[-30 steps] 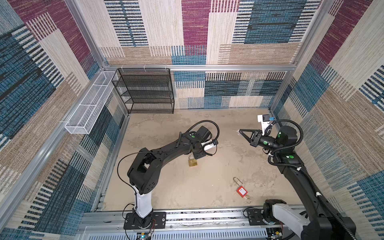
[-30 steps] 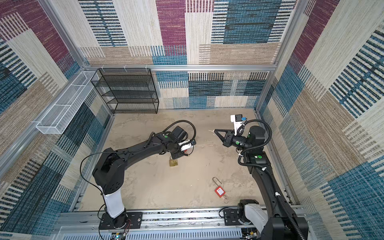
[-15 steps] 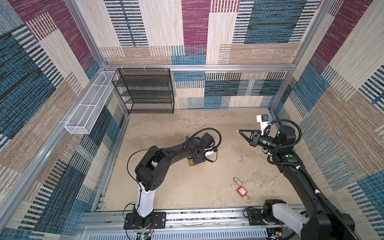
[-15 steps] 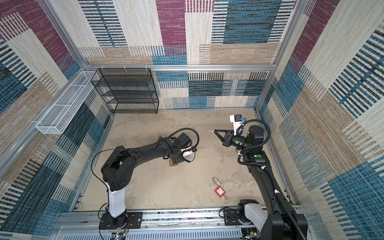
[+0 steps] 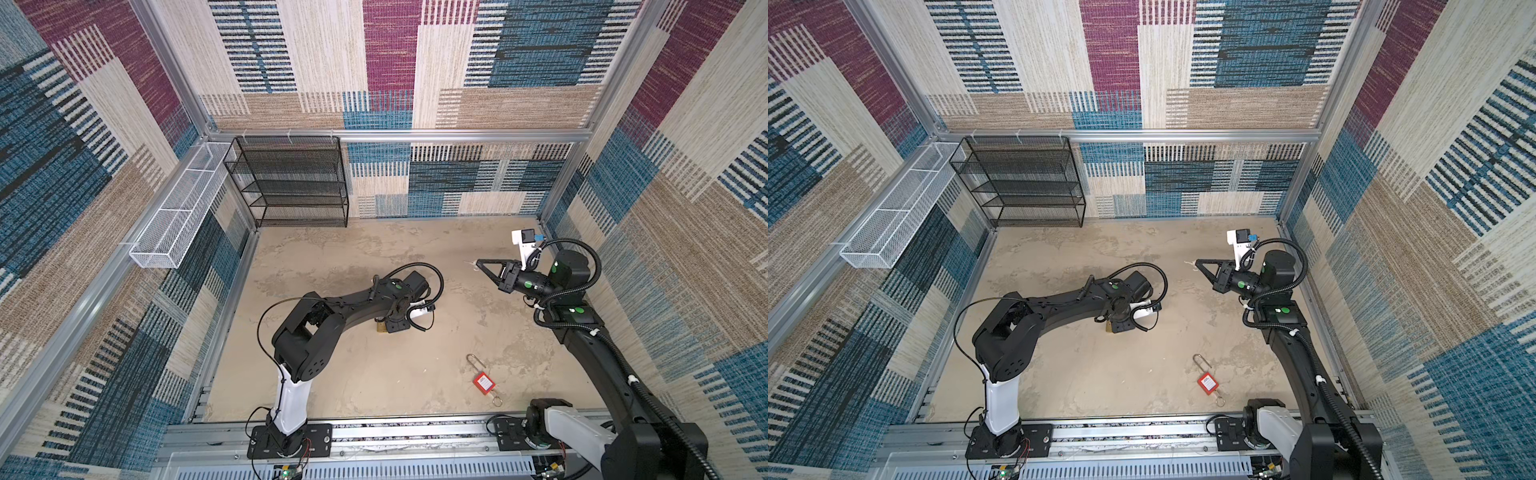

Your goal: Lock with the key

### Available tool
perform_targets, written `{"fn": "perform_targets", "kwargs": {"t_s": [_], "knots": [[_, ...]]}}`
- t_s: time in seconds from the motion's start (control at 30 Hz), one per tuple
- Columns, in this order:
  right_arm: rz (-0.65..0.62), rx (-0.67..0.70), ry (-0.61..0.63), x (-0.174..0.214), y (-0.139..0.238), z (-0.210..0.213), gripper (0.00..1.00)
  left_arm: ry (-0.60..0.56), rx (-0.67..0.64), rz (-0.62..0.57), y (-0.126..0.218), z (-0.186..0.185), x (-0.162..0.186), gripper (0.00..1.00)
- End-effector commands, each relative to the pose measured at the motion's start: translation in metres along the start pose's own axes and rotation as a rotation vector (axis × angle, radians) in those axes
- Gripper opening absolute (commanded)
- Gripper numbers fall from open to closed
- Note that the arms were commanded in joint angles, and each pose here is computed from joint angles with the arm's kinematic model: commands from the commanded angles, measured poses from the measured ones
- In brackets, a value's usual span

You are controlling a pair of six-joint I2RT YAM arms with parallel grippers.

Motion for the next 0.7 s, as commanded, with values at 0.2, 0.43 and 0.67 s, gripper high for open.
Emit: {"fn": "perform_targets", "kwargs": {"t_s": [0.2,0.43,0.67], "knots": [[-0.01,-0.009,0.025,-0.003,-0.001,0.001,0.0,0.068,-0.019,-0.084,0.03,0.011,-0.009,0.46],[0.01,0.146,0.056,0.002,-0.004,-0.01,0.0,0.37,-0.102,-0.368,0.089,0.044,0.005,0.47],[0.081,0.324,0.281,0.023,-0.037,0.01,0.0,0.699,-0.096,-0.571,0.148,0.06,0.059,0.48]]}}
Point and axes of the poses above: each gripper's point midway between its finger pads, its own y axis back along the fingers, its own z axis along the line the jaws close on, x = y × z, the point moved 9 cm from there along y, back along the fingers, and after that the axes turned 3 degrees about y, right-handed, at the moved point
